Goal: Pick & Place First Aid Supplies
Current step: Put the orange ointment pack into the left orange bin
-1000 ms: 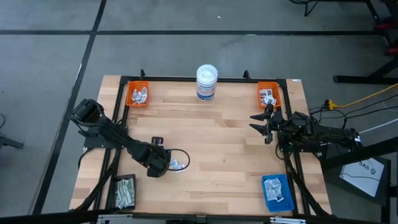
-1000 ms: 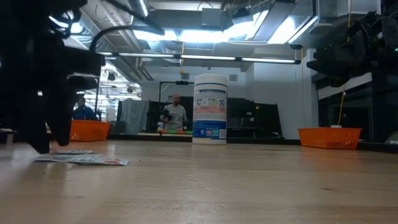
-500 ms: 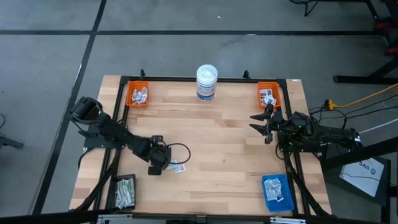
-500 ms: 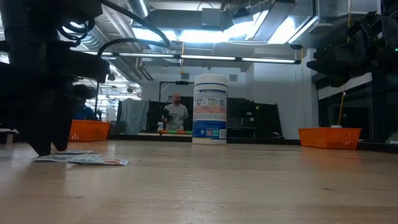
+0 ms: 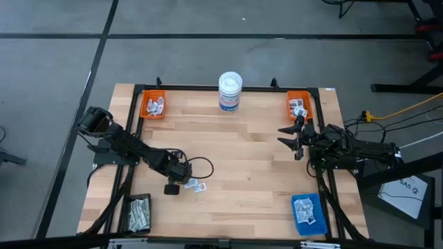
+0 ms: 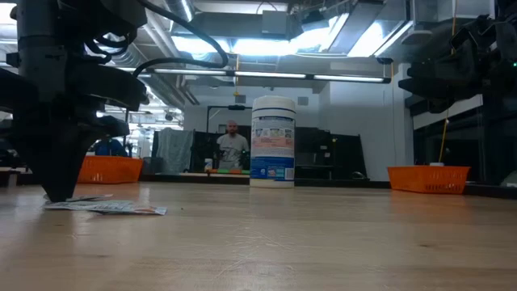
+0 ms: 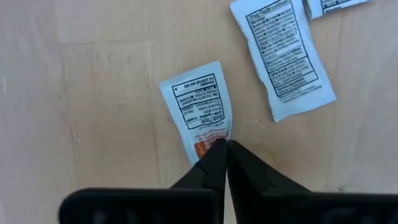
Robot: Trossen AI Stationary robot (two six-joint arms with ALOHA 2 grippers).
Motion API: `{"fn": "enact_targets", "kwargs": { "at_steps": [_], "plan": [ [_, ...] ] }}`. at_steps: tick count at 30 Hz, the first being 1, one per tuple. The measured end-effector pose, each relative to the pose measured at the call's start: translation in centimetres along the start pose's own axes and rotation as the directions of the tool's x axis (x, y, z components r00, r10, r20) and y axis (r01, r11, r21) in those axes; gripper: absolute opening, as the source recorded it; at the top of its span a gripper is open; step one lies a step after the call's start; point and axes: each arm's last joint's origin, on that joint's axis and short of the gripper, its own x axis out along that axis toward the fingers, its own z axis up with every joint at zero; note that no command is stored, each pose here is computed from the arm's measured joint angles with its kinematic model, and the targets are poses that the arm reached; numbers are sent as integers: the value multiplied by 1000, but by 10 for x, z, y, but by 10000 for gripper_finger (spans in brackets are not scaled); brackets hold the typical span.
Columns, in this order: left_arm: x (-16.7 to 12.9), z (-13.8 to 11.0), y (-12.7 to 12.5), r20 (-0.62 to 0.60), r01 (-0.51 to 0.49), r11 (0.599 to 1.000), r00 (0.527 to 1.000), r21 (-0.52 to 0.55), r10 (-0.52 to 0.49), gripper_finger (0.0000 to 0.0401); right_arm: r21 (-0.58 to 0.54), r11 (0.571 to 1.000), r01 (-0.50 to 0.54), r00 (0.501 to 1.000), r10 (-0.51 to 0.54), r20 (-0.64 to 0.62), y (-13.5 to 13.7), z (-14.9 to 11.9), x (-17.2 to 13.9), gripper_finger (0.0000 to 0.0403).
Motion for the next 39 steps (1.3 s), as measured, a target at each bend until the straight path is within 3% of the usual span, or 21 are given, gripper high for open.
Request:
{"fn": "enact_targets", "kwargs": {
  "at_steps": [19,27,39],
  "plan": [
    [-53,6,5,282,-76,997,957,12,70,1,0,1000,0,1000,0,0,0,0,0,191],
    [-77,4,13,414,-183,982,892,-41,184,2,0,1000,0,1000,0,0,0,0,0,191],
    [-109,3,46,511,-243,963,816,-119,269,1,0,1000,0,1000,0,0,0,0,0,191]
  ]
}}
